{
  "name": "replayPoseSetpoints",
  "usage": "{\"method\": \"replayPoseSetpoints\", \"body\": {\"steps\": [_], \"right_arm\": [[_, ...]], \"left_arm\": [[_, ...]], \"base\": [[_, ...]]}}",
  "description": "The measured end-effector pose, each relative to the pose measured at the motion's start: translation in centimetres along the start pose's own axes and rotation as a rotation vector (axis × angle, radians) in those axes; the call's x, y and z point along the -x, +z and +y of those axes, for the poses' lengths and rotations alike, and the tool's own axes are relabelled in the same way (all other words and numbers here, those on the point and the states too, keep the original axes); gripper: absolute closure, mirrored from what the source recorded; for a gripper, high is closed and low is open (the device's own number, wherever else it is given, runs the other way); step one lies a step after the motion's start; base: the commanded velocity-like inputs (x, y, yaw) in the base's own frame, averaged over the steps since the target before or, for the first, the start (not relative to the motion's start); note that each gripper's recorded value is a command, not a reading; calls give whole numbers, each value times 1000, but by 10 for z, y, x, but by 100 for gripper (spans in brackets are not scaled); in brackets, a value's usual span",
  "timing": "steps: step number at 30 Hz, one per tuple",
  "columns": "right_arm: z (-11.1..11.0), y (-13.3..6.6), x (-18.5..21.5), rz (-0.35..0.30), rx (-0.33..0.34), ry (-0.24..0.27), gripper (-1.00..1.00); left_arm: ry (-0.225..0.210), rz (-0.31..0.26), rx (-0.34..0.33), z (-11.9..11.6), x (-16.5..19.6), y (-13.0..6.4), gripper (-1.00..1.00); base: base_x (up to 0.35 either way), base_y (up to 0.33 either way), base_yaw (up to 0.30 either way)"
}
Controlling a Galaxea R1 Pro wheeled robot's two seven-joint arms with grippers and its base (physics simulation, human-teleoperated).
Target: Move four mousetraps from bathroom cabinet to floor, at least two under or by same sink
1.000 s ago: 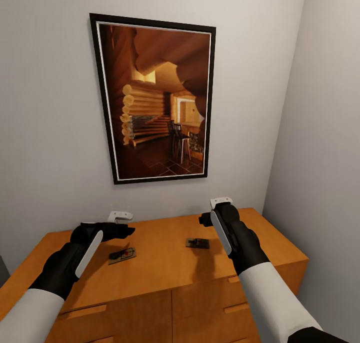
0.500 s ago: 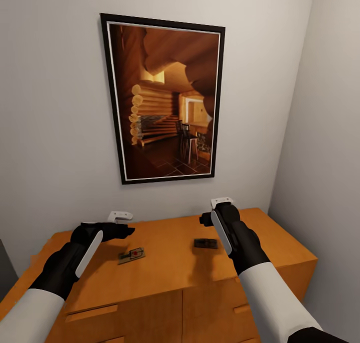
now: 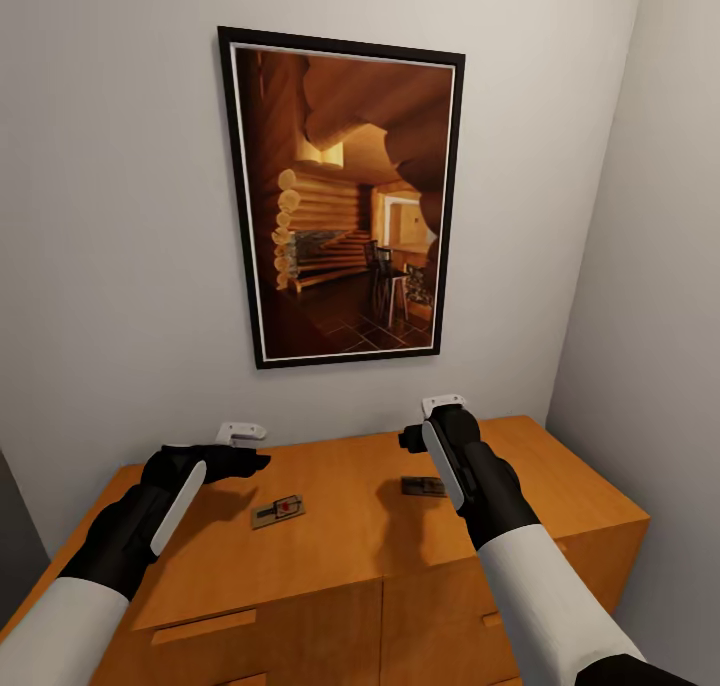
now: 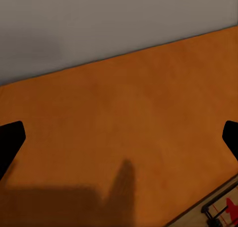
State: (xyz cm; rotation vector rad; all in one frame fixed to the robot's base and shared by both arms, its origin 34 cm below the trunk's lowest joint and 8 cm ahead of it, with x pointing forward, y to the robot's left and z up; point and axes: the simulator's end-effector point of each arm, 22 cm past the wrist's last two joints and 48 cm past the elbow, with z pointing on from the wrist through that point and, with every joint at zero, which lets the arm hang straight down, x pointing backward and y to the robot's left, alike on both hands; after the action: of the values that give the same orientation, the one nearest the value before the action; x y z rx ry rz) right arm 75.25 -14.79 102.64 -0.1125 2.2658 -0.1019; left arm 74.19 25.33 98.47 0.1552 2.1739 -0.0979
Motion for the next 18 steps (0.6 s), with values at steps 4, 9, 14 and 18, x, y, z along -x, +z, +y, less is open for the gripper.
{"method": "replayPoseSetpoints", "body": {"steps": [4,9,14,18], "right_arm": [[0,0,0,1,1,1,-100],[0,0,0,0,0,2,-100],[0,0,0,1,1,3,-100],[-1,0,0,1,0,5,-100]], "left_arm": [[0,0,0,0,0,0,-100],[-1,-1,-2,0,0,0,-100],[-1,-1,-4,-1,0,0,-100],[-1,-1,-4,-1,0,0,-100]], "base": [[0,6,0],[-1,61,0],[-59,125,0],[-46,73,0]]}}
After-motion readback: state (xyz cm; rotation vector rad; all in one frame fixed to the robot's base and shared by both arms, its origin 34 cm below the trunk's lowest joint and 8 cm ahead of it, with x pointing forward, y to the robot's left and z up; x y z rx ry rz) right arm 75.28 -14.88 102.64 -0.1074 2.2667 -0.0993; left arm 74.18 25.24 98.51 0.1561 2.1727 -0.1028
